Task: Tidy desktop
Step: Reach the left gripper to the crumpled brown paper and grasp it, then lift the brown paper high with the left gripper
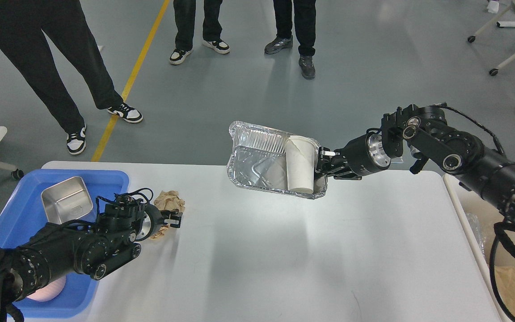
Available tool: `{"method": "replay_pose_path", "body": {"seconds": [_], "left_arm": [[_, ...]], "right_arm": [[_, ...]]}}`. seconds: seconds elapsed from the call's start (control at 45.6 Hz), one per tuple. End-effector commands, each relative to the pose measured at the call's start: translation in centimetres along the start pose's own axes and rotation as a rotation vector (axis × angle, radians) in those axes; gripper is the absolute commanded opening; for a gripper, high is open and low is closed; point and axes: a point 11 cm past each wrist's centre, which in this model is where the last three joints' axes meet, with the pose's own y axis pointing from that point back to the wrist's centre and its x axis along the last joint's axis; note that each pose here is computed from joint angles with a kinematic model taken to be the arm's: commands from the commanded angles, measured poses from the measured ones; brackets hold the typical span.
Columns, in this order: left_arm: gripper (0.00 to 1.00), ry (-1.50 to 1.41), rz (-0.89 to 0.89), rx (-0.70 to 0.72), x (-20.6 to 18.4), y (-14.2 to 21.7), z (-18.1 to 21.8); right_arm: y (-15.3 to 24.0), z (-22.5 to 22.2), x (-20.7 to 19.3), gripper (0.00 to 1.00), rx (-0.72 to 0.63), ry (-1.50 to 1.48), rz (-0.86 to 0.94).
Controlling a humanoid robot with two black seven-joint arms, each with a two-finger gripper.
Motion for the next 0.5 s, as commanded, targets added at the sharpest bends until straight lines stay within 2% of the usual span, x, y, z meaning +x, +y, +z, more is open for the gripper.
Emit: {"method": "replay_pose_path", "body": {"seconds": [0.0, 0.088, 0.132, 0.263, 0.483], "left_arm": [[0.36, -0.002, -0.011, -0.018, 0.1, 0.1, 0.5], [0.17, -0.009, -0.032, -0.038, 0.6, 0.4, 0.7], [0.11, -0.016, -0.046, -0.062, 1.0, 0.7, 0.8], [0.09, -0.025, -0.085, -0.102, 2.5, 3.4, -1.1], [0.09, -0.073, -0.092, -0.188, 7.0, 13.2, -4.8]], "right_arm": [[0.0, -0.1, 0.1, 0.0, 0.003, -0.002, 0.003], [0.2, -0.3, 0.3, 0.0, 0.011, -0.003, 0.008], [0.2, -0.3, 0.3, 0.0, 0.011, -0.003, 0.008], [0.3, -0.2, 0.3, 0.0, 0.01, -0.004, 0.007], [0.6, -0.2, 0.5, 0.0, 0.007, -0.002, 0.015]]}}
